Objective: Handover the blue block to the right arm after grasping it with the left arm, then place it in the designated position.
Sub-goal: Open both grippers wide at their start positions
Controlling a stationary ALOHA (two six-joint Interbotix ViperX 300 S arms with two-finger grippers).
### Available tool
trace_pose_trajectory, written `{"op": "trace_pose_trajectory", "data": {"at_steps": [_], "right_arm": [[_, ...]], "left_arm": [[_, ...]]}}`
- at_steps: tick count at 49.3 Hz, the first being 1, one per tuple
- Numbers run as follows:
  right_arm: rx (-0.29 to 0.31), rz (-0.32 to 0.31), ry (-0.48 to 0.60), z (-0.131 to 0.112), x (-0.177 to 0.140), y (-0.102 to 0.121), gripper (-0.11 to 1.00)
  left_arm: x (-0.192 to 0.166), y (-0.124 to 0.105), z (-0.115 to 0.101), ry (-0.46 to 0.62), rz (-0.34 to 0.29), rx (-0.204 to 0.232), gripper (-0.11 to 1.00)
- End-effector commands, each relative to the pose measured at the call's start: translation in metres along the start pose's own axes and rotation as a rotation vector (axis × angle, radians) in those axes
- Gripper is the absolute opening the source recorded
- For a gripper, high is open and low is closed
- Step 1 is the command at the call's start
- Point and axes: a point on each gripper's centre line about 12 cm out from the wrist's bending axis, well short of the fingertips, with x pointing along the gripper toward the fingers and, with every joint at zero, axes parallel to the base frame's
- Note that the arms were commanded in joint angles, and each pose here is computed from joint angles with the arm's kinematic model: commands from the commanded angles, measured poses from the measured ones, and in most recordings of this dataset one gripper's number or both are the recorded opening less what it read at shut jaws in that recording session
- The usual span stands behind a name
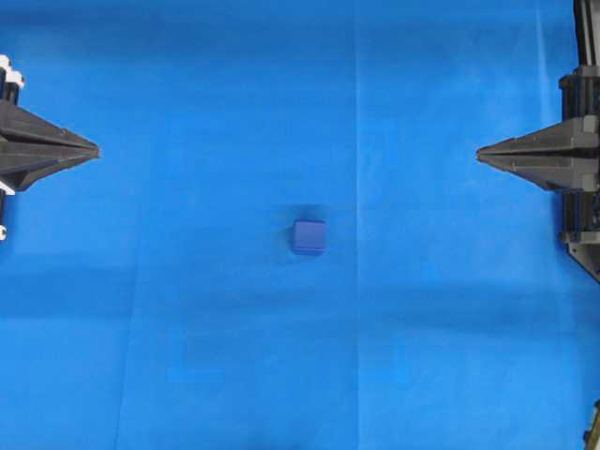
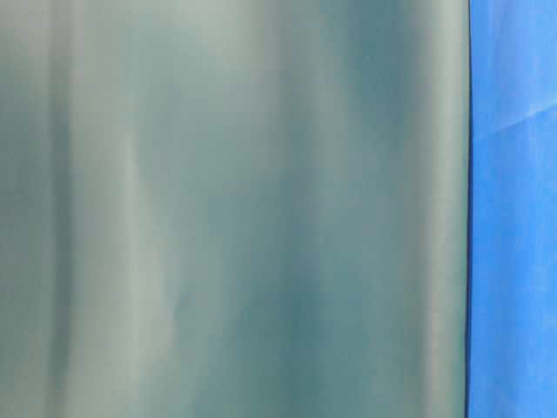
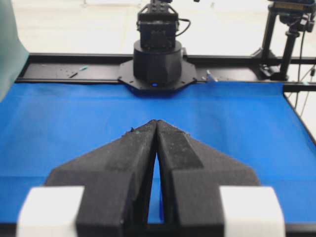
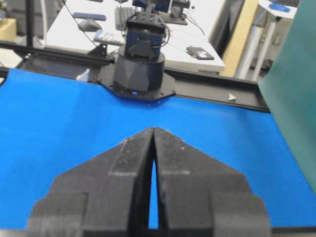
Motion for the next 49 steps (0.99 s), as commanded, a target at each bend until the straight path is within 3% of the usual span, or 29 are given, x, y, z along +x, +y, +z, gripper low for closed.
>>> {"op": "trace_pose_trajectory", "data": {"at_steps": [1,9,37,41,44,49], "right_arm": [[0.006,-0.001,-0.012,0.0053,0.0031,-0.0002,0.00],[0.004,-0.001,0.032,0.0027,0.0055,-0.0001,-0.03],[0.010,-0.003,0.032,0.0038,0.0052,-0.0005,-0.02],[0.014,-0.003,0.032,0.0037,0.0055,-0.0005,0.05],[0.021,-0.003,0.034,0.0034,0.0057,-0.0005,0.18],[0.047,-0.006,0.032,0.0035,0.0057,-0.0010,0.46]], "left_arm": [[0.0016,-0.0011,0.0032,-0.005,-0.006,-0.001,0.00],[0.0025,-0.0011,0.0026,0.000,-0.006,0.002,0.00],[0.0025,-0.0011,0.0028,-0.002,-0.006,-0.001,0.00],[0.0027,-0.0011,0.0027,-0.002,-0.006,-0.001,0.00],[0.0027,-0.0011,0.0029,-0.003,-0.006,-0.001,0.03],[0.0027,-0.0011,0.0030,-0.005,-0.006,-0.001,0.27]]}}
